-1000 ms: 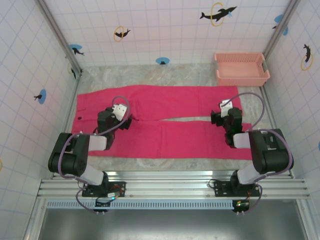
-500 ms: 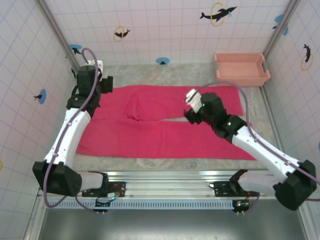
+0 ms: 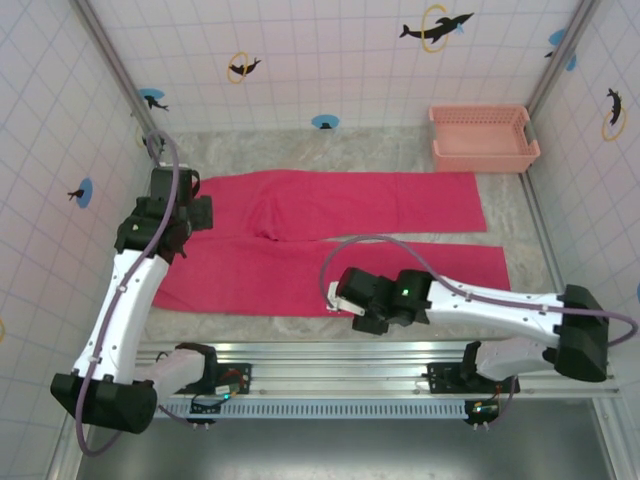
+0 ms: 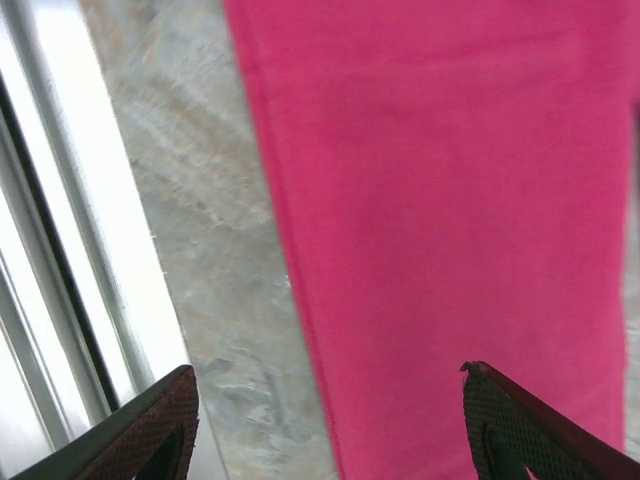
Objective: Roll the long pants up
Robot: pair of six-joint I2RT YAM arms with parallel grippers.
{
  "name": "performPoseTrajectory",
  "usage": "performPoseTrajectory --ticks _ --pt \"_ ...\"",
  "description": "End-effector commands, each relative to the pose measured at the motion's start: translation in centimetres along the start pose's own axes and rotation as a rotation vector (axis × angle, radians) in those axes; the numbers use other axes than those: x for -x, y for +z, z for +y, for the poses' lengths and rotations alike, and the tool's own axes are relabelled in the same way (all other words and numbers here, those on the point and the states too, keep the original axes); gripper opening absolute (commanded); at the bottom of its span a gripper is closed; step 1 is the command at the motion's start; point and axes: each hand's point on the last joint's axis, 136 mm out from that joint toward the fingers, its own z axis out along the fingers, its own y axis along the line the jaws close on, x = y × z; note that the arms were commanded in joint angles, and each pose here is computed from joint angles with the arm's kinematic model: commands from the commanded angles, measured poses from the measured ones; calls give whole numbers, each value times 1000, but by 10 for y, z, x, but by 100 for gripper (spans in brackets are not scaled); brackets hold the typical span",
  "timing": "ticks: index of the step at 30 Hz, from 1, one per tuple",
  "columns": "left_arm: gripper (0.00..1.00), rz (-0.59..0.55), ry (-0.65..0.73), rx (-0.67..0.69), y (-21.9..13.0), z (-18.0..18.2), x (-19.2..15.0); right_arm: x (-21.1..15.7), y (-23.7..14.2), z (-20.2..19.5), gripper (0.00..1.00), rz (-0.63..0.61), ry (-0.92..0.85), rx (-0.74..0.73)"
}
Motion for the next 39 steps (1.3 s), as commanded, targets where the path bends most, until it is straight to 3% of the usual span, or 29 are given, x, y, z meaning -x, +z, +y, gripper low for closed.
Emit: performPoseTrajectory --ticks 1,9,15,24,36,39 --pt "97 26 24 30 -7 7 3 16 6 15 70 -14 -23 72" --pt "98 0 38 10 -16 8 5 11 52 45 56 57 -32 241" --pt "97 9 98 22 -16 10 2 17 73 36 48 56 32 264" --pt "98 27 145 47 -17 14 -6 24 101 16 39 116 18 179" --pt "98 25 182 49 -20 17 -16 16 110 -12 40 127 40 83" --pt "97 37 196 48 -19 16 -16 13 122 -10 34 159 40 95"
